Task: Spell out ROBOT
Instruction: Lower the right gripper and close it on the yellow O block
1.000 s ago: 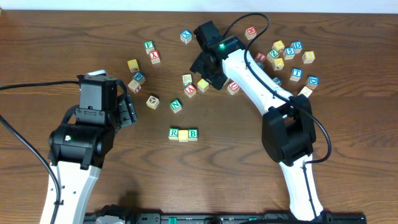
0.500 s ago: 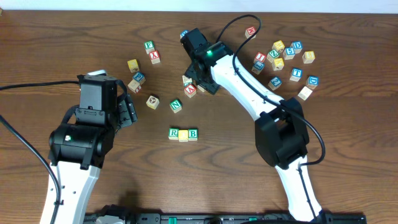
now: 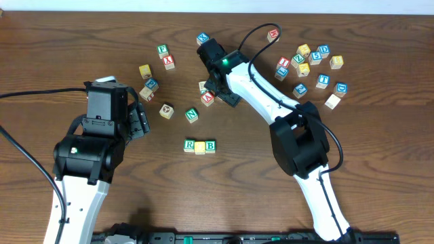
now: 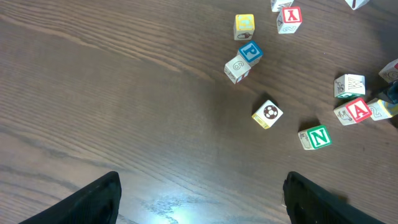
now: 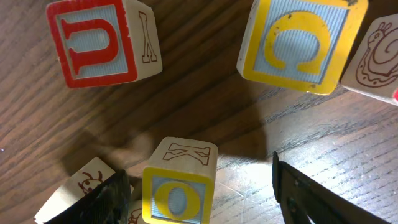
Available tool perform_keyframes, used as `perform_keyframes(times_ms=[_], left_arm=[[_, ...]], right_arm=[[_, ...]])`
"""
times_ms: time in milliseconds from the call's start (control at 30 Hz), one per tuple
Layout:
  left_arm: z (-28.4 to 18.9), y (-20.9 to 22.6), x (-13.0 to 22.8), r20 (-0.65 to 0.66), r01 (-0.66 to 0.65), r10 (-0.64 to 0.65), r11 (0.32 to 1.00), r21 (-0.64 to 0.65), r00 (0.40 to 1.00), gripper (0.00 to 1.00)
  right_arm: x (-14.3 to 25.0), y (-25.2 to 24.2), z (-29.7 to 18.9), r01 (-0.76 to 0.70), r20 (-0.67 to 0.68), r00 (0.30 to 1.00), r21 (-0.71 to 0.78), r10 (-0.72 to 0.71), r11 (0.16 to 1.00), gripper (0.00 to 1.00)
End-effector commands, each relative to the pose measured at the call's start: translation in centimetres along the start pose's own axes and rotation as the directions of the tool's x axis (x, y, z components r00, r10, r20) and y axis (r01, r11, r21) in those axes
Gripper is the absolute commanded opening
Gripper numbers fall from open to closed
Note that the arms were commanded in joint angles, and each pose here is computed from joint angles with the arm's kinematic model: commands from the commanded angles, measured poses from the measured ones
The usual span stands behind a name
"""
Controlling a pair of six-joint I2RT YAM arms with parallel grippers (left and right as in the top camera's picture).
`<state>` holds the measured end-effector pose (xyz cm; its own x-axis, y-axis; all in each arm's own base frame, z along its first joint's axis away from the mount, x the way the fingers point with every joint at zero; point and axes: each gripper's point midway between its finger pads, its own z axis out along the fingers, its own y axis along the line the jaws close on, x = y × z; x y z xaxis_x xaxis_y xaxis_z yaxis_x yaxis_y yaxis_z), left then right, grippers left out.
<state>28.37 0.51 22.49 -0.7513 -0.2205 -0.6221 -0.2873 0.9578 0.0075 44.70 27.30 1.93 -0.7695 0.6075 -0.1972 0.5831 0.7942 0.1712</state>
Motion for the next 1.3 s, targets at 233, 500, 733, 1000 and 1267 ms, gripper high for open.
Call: perform_keyframes(times_ms=[233, 500, 733, 1000, 1267], left_arm=[[-0.6, 0.4, -0.8, 0.028, -0.007, 0.008, 1.0, -0.014, 1.0, 0.82], [-0.6, 0.4, -0.8, 0.028, -0.007, 0.008, 1.0, -0.014, 1.0, 0.82], [-0.6, 0.4, -0.8, 0.028, -0.007, 0.008, 1.0, -0.014, 1.0, 0.82], [-0.6, 0.4, -0.8, 0.028, -0.007, 0.007, 1.0, -0.014, 1.0, 0.82], [-0.6, 0.4, -0.8, 0.028, -0.007, 0.008, 1.0, -0.014, 1.0, 0.82]], right_arm=[[-0.8, 0.1, 0.2, -0.02, 0.043, 0.999, 0.008, 0.02, 1.0, 0.43], [-0.8, 0.1, 0.2, -0.019, 0.042, 0.999, 0.011, 0.019, 1.0, 0.33], [-0.3, -0.1, 0.9, -0.01, 0.038, 0.999, 0.027, 0.009, 1.0, 0.36], [-0.1, -0.3, 1.4, -0.007, 0.035, 0.999, 0.035, 0.006, 0.999, 0.36], [-0.1, -0.3, 1.3, -0.005, 0.041, 0.999, 0.037, 0.003, 0.999, 0.35]])
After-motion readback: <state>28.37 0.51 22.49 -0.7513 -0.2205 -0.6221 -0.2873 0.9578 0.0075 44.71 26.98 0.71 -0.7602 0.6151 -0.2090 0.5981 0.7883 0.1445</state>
